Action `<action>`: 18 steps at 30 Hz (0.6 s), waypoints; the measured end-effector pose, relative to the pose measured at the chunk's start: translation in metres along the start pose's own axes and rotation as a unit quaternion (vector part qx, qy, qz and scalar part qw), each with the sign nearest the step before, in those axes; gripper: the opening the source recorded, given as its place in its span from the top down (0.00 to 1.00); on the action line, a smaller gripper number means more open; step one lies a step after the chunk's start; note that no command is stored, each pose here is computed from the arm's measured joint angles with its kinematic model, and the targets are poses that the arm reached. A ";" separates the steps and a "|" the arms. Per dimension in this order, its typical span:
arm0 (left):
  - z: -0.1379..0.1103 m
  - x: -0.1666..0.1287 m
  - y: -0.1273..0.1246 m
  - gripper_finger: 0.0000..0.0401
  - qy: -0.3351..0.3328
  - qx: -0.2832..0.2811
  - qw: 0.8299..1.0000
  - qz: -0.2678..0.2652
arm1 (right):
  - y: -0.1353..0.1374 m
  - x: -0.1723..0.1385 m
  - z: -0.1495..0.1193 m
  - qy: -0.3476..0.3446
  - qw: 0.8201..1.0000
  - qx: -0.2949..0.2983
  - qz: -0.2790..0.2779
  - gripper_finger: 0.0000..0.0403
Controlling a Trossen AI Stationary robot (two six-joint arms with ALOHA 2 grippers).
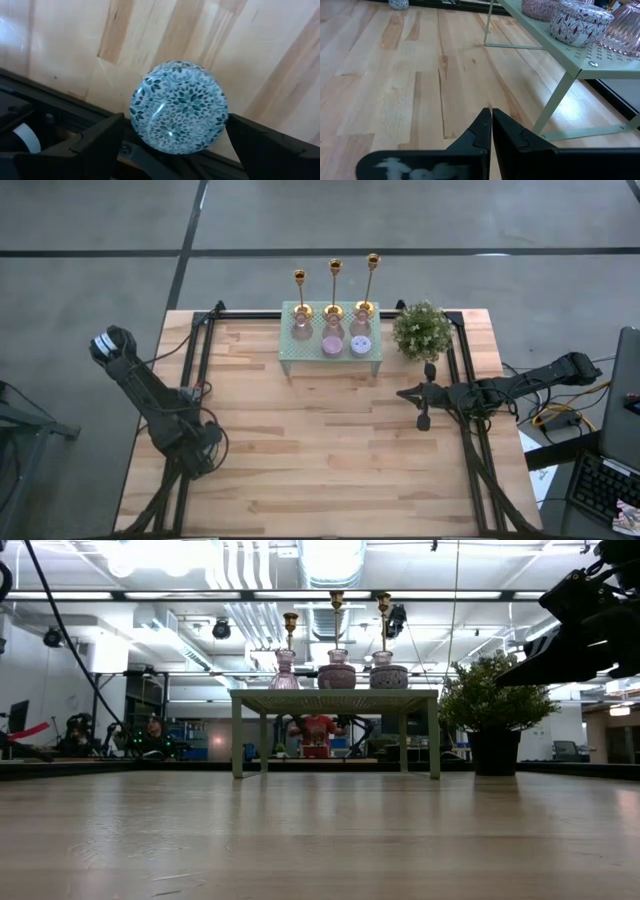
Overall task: Pick & Place candle stick holders
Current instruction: Put the green patterned scented candle on the shelf
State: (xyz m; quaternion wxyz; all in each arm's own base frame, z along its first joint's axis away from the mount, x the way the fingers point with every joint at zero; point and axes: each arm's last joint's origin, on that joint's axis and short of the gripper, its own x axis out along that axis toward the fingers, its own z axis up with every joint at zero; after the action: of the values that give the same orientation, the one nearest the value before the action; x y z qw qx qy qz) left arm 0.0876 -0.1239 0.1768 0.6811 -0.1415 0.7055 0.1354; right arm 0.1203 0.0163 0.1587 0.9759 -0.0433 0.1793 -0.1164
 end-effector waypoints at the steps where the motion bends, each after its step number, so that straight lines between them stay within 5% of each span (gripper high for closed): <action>1: 0.000 0.001 0.000 0.13 0.000 0.000 1.000 0.001 | 0.000 0.000 0.000 0.000 1.000 0.000 0.000 0.98; 18: 0.000 0.032 0.003 0.13 -0.001 -0.019 0.999 -0.044 | 0.000 0.000 0.000 0.000 1.000 0.000 0.000 0.98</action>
State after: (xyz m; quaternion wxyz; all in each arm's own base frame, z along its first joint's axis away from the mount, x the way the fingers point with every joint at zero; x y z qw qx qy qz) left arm 0.0851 -0.1214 0.1453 0.6841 -0.1848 0.6956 0.1188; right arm 0.1203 0.0164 0.1587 0.9759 -0.0433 0.1794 -0.1163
